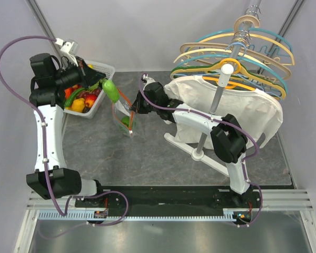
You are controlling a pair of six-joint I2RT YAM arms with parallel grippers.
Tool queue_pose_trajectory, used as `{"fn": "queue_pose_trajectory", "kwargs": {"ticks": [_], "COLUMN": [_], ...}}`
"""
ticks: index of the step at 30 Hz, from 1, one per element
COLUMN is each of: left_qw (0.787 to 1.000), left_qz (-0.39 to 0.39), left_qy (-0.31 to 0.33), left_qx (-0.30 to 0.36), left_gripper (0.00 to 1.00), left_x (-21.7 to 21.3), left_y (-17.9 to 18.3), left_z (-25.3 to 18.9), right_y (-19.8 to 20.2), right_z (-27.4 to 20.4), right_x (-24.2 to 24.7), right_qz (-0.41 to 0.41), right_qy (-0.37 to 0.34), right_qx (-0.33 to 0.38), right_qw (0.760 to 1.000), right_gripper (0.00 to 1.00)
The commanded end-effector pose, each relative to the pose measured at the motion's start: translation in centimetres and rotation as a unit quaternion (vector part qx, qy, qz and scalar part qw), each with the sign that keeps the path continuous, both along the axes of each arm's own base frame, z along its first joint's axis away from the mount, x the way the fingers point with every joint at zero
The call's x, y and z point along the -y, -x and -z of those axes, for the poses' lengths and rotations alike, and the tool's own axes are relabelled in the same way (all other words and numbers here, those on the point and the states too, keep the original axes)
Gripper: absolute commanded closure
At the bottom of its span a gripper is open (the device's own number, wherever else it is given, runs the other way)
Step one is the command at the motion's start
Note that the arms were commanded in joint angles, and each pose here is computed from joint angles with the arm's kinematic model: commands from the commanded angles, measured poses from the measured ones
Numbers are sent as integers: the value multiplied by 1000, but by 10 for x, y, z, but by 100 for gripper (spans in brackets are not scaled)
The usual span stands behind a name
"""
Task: Place the food in the zip-top bag and seal the zipper
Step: Place the fake vegetable in the zipper food storage bag.
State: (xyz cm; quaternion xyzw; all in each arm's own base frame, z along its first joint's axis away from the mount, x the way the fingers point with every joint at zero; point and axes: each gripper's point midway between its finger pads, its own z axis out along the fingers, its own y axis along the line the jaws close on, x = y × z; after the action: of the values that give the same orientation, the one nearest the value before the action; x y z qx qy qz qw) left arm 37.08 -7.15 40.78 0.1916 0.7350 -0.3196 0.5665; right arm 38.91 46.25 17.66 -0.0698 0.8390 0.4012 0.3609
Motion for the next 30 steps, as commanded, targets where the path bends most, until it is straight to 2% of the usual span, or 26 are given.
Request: {"fn": "queue_pose_trajectory", "kwargs": {"ticks": [1, 4, 9, 15, 17, 18, 20, 21, 22, 24, 26, 27, 29, 30], "left_qw": [997, 995, 993, 989, 987, 984, 978, 972, 969, 967, 966, 968, 963, 962], "left_qz": [32, 34, 15, -11, -30, -53, -86, -120, -134, -146, -138, -141, -137, -140], "left_qy": [33, 31, -8, -35, -49, -62, -72, -79, -62, -28, -38, -62, -123, -142], "left_qx": [-57, -93, -116, -141, -148, -161, -175, -184, -197, -208, -214, -196, -199, -186], "left_gripper": [98, 98, 98, 97, 83, 65, 51, 37, 32, 29, 29, 29, 29, 30], "left_x": [17, 19, 11, 0, -7, -15, -27, -40, -46, -71, -86, -94, -110, -117], "left_y": [23, 24, 20, 14, 9, 4, -3, -10, -13, -24, -26, -32, -40, -45], "left_z": [25, 54, 94, 116, 122, 127, 130, 132, 131, 126, 128, 120, 138, 132], "right_y": [-5, -2, 3, 10, 12, 13, 15, 14, 15, 13, 14, 13, 13, 12], "right_z": [-37, -45, -62, -84, -89, -93, -96, -96, -96, -95, -94, -93, -92, -90], "right_x": [-3, -3, -6, -10, -12, -12, -13, -14, -14, -14, -14, -14, -14, -14], "right_qz": [-5, -8, -15, -23, -23, -24, -27, -25, -26, -24, -24, -24, -25, -23], "right_qy": [-26, -35, -53, -73, -79, -82, -85, -85, -84, -83, -82, -81, -80, -80], "right_qx": [33, 34, 38, 47, 48, 49, 50, 51, 52, 52, 52, 52, 52, 50], "right_qw": [999, 999, 998, 996, 995, 995, 995, 995, 995, 995, 995, 995, 995, 995], "right_gripper": [100, 100, 100, 100, 100, 100, 100, 100, 100, 100, 100, 100, 100, 100]}}
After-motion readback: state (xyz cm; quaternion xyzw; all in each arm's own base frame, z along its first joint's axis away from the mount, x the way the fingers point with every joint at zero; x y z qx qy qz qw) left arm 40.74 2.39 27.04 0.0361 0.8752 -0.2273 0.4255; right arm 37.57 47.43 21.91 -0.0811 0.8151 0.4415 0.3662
